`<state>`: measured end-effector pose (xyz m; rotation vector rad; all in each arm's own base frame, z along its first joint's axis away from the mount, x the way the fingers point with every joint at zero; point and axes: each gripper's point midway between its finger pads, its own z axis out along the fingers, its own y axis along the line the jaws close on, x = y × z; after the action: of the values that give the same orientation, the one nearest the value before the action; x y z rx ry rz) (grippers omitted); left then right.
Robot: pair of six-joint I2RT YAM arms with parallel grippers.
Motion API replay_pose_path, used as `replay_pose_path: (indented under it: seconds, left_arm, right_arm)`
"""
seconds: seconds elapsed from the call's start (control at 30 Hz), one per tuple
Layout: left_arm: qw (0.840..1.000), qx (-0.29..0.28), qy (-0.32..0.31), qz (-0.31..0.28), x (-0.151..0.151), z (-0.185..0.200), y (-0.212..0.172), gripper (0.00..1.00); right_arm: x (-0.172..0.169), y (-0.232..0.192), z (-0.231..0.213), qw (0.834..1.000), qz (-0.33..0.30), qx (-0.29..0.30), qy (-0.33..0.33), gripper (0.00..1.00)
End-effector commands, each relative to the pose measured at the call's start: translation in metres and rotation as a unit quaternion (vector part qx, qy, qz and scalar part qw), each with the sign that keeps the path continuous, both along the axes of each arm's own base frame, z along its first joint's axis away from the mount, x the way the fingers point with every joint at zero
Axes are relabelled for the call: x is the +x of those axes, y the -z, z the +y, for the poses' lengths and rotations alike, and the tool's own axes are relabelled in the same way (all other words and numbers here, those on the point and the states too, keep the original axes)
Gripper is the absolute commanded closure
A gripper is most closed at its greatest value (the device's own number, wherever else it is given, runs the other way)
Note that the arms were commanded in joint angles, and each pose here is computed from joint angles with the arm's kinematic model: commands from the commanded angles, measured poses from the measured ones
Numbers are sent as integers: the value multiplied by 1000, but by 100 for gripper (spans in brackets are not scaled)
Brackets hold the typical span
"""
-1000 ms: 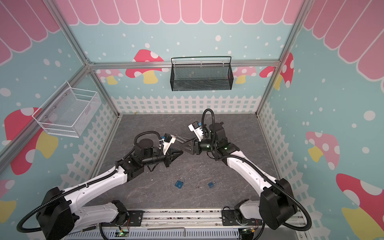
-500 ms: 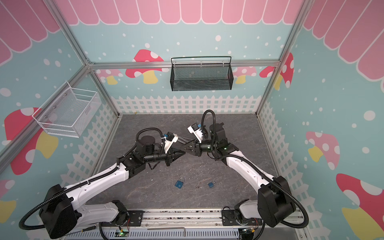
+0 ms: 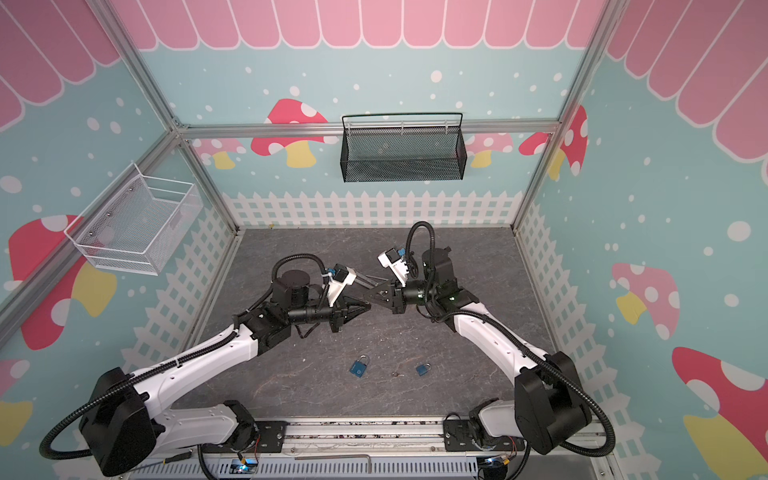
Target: Unlock with the key
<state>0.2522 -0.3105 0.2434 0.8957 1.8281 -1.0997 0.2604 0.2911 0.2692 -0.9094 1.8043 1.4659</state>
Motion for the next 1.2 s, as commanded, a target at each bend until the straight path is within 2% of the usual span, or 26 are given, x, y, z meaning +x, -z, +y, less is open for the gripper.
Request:
replay_pose_path:
  seconds: [0.0, 0.1, 0.23, 0.33, 0.47, 0.5, 0.57, 0.67, 0.73, 0.97, 1.17]
  left_arm:
    - [1000, -11, -1, -14, 7, -1, -16, 100]
    - [1000, -12, -14, -9, 8, 3, -17, 100]
    - [999, -12, -38, 2, 7, 12, -13, 64]
    - [998, -15, -67, 16, 4, 22, -6, 56]
    - [988, -66, -132, 48, 6, 39, -11, 46]
    - [980, -85, -172, 62, 13, 47, -14, 46]
    - [953, -146, -248, 99, 27, 63, -25, 46]
    - [916, -248, -291, 121, 31, 75, -43, 46]
    - [894, -290, -312, 136, 33, 77, -47, 47]
    - [876, -349, -291, 162, 35, 54, -68, 48]
    - [867, -382, -264, 180, 37, 38, -73, 57]
  right_arm:
    - [-5, -10, -1, 1000, -13, 14, -8, 100]
    - [0, -14, -2, 1000, -14, 14, 8, 100]
    - [9, -25, -4, 999, -13, 19, 37, 100]
    - [21, -33, -6, 996, -6, 25, 80, 100]
    - [35, -40, -10, 990, 21, 49, 128, 100]
    - [39, -41, -11, 987, 32, 57, 144, 100]
    - [45, -42, -13, 982, 43, 71, 169, 100]
    - [53, -44, -14, 973, 51, 92, 204, 100]
    - [53, -45, -12, 969, 69, 115, 209, 100]
    - [51, -46, -1, 960, 95, 146, 217, 100]
    - [47, -47, 7, 959, 109, 162, 207, 100]
